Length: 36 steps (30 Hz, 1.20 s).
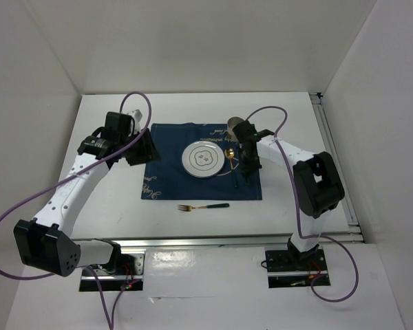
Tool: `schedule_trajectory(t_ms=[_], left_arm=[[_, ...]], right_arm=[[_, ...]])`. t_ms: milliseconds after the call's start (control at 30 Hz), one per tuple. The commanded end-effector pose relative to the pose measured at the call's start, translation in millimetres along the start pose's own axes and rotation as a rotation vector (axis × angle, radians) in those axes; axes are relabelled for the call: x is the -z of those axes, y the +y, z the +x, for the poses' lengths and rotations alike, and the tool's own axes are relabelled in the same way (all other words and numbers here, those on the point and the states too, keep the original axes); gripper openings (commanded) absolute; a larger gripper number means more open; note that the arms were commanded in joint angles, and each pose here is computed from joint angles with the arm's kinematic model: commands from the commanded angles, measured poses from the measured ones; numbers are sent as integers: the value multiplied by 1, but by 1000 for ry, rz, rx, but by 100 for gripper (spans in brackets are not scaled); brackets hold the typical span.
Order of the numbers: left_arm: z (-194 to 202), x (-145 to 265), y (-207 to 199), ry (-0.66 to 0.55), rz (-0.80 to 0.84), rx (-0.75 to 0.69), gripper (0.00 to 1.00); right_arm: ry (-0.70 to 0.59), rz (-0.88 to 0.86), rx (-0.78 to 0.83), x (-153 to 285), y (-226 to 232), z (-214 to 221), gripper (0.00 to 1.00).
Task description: Set the dinner table for one person
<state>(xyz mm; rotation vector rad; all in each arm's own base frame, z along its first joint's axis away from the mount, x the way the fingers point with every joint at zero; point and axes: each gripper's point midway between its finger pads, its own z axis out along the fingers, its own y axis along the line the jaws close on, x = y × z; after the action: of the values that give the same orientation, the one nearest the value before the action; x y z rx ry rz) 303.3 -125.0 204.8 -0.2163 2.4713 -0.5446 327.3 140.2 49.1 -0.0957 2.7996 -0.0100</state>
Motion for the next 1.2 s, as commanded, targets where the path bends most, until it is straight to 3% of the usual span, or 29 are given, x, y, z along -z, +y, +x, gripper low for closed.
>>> schedule_trajectory(t_ms=[0, 67, 100, 133, 167, 233, 333, 500, 567, 667, 1167], left_arm=[[-6, -3, -9, -21, 19, 5, 58], [1, -3, -11, 0, 7, 12, 64], [4, -6, -7, 0, -20, 21, 81], [4, -6, -8, 0, -20, 35, 85], [9, -5, -10, 6, -13, 25, 85], [12, -5, -9, 7, -14, 34, 85], [9, -2, -7, -12, -27, 33, 84], [-20, 17, -14, -100, -45, 7, 87], [-37, 29, -18, -139, -51, 0, 90], [-62, 44, -21, -195, -56, -10, 94], [-58, 49, -5, -172, -57, 13, 95]], right_arm=[[-11, -8, 3, -15, 2, -5, 9], [-10, -8, -6, -17, 4, -7, 22], [-9, -8, -6, -15, 4, -8, 35], [-13, 4, -6, -15, 2, -9, 35], [-17, 9, 4, -15, 4, -8, 45], [-53, 12, -1, -1, 1, -15, 55], [-125, -1, 44, 25, 7, -22, 60], [-223, -178, 277, 64, 62, 7, 64], [-181, -332, 491, 70, 103, 46, 64], [-164, -358, 646, 71, 127, 82, 64], [-92, -363, 789, 23, 155, 107, 57]])
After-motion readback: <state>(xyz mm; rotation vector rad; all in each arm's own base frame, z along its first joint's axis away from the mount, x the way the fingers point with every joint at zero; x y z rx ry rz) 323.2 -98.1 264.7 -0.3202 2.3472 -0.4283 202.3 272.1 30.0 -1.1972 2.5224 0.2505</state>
